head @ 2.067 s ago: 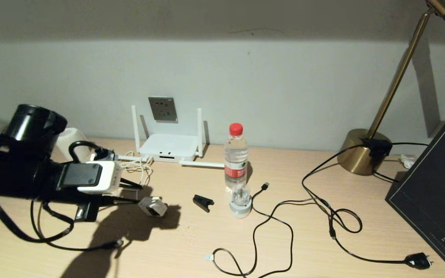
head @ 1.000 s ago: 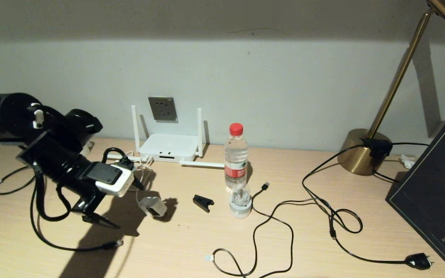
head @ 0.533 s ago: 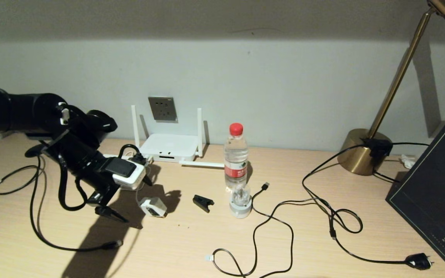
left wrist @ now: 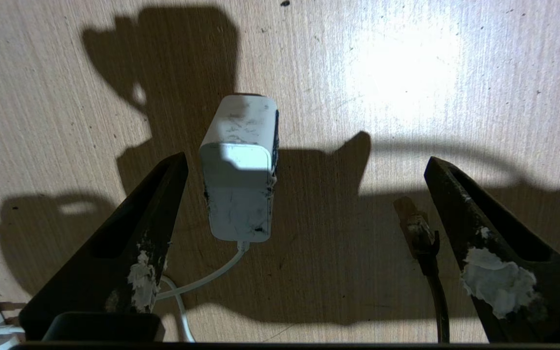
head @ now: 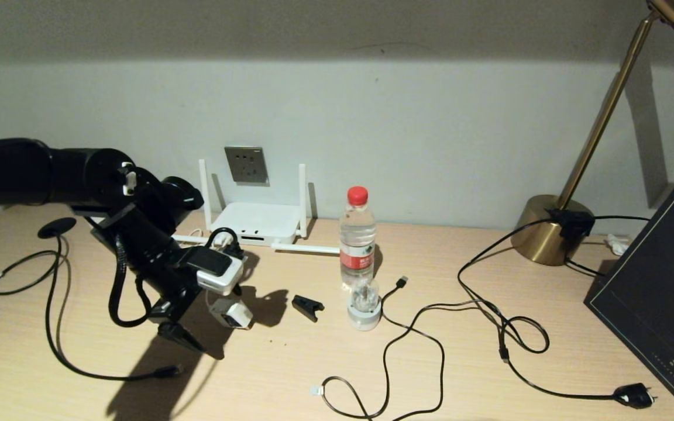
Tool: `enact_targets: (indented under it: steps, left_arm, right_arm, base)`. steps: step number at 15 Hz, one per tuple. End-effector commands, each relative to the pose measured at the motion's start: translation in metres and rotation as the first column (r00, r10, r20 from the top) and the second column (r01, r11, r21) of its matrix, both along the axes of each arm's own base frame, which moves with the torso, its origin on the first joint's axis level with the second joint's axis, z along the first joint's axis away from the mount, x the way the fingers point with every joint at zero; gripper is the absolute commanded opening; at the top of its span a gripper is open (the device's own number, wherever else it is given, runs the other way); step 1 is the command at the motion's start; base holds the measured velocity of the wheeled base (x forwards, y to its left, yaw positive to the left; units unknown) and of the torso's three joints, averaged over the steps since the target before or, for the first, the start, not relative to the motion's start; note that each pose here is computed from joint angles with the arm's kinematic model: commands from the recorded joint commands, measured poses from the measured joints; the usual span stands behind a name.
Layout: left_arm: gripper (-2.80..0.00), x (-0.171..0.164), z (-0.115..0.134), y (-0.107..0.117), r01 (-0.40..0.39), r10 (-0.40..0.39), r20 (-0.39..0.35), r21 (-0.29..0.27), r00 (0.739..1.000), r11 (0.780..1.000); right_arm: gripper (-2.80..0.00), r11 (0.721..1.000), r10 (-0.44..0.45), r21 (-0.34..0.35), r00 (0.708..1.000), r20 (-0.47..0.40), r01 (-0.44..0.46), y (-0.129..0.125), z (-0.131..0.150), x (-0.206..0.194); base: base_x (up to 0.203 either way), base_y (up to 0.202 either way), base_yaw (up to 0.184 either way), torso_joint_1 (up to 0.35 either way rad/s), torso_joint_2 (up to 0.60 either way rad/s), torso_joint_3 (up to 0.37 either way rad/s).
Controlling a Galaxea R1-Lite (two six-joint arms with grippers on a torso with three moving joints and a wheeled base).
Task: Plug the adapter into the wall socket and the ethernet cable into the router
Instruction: Pick up plug
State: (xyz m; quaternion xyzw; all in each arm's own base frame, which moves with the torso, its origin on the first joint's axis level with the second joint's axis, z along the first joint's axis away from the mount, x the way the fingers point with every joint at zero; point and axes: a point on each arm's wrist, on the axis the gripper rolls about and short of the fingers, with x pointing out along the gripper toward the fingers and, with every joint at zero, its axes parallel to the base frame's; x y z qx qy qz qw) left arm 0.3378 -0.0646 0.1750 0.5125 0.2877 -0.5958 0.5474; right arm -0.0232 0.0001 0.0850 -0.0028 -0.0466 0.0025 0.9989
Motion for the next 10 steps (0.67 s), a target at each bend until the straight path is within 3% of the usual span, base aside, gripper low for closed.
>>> enact_targets:
  steps: [1, 10]
  left_arm:
    - [0.00, 0.002, -0.004, -0.001, 0.010, -0.010, -0.013, 0.004, 1.000, 1.000]
    - [0.00, 0.021, -0.015, -0.004, 0.006, -0.006, -0.008, 0.001, 1.000, 1.000]
  right_arm:
    - [-2.80, 1.000, 0.001, -0.001, 0.999, -0.035, -0.001, 0.000, -0.010, 0.003]
    - [-2.80, 1.000, 0.001, -0.001, 0.999, -0.036, -0.001, 0.000, -0.010, 0.003]
  base:
    - [0.000, 0.000, 0.000, 0.000, 0.00, 0.000]
    - [0.000, 0.000, 0.000, 0.000, 0.00, 0.000]
